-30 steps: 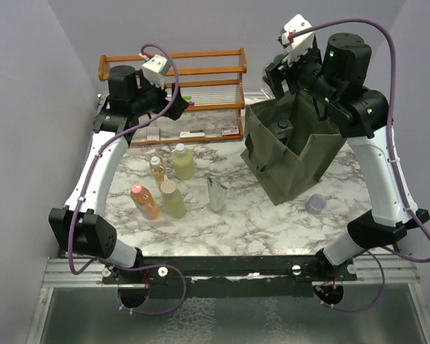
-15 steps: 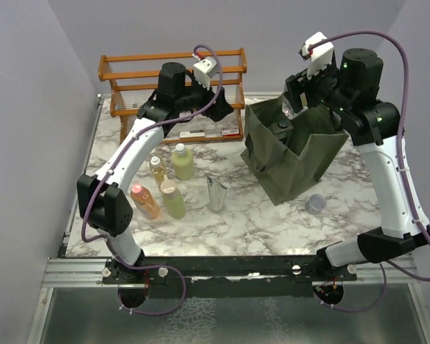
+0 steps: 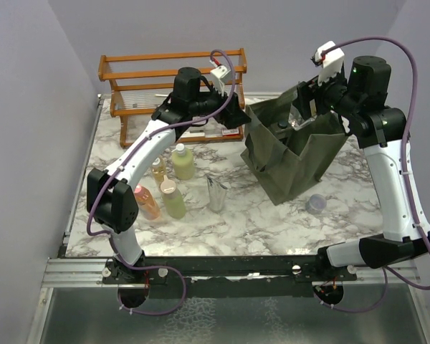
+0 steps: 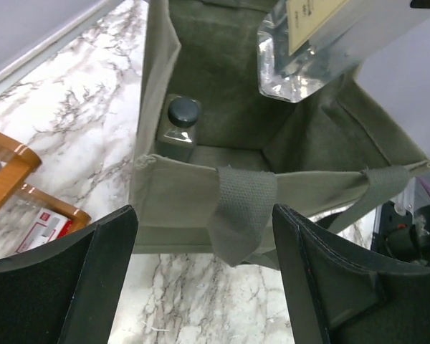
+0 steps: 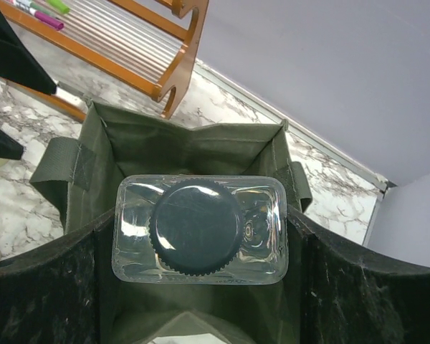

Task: Place the personal care products into the canvas bag
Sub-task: Place the care product in the canvas bag.

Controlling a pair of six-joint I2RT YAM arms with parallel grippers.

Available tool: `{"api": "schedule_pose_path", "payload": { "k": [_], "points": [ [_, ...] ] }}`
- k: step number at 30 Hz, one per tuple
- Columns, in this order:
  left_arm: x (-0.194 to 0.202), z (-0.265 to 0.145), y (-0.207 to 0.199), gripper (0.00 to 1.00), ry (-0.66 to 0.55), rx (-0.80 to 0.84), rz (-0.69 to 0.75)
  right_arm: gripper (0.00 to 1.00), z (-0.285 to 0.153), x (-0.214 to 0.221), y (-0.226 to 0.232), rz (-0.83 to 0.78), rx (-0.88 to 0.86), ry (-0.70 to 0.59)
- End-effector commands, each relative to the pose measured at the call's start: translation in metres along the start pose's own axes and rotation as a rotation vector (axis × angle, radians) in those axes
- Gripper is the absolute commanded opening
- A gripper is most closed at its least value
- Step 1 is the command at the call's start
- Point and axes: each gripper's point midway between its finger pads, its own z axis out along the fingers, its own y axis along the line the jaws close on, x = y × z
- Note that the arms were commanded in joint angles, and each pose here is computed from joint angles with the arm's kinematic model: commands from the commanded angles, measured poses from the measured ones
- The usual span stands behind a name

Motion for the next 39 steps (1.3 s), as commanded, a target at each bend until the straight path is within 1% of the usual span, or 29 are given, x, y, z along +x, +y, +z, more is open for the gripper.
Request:
{"api": "schedule_pose_path", "payload": {
  "k": [1, 5, 11, 12, 15, 18, 22, 23, 29, 36, 39],
  "points": [
    [0.000, 0.003, -0.030, 0.77, 0.007, 0.107, 0.042, 0.01, -0.020, -0.053, -0.006, -0.028, -0.004, -0.215],
    [0.010, 0.016, -0.031, 0.73, 0.027, 0.122, 0.022, 0.01, -0.014, -0.047, -0.004, -0.014, -0.030, -0.203],
    [0.028, 0.025, -0.038, 0.62, 0.067, 0.158, 0.003, 0.01, -0.006, -0.038, -0.001, -0.009, -0.058, -0.180],
    [0.031, 0.025, -0.037, 0.59, 0.073, 0.157, 0.008, 0.01, -0.004, -0.036, 0.000, -0.009, -0.065, -0.176],
    [0.035, 0.023, -0.037, 0.44, 0.086, 0.157, 0.024, 0.01, -0.001, -0.030, 0.005, -0.019, -0.092, -0.166],
    [0.039, 0.020, -0.036, 0.21, 0.106, 0.154, 0.056, 0.01, 0.001, -0.021, 0.007, -0.028, -0.100, -0.145],
    [0.048, 0.017, -0.035, 0.03, 0.142, 0.150, 0.089, 0.01, 0.005, -0.005, 0.009, -0.040, -0.105, -0.109],
    [0.050, 0.016, -0.035, 0.00, 0.150, 0.151, 0.095, 0.01, 0.005, -0.002, 0.010, -0.043, -0.105, -0.101],
    [0.070, 0.017, -0.035, 0.00, 0.206, 0.138, 0.147, 0.01, 0.004, 0.020, 0.009, -0.065, -0.089, -0.045],
    [0.103, 0.020, -0.034, 0.00, 0.277, 0.136, 0.152, 0.01, -0.001, 0.047, 0.009, -0.053, -0.079, 0.009],
    [0.107, 0.018, -0.033, 0.00, 0.289, 0.126, 0.176, 0.01, -0.001, 0.056, 0.005, -0.049, -0.058, 0.027]
  ]
}}
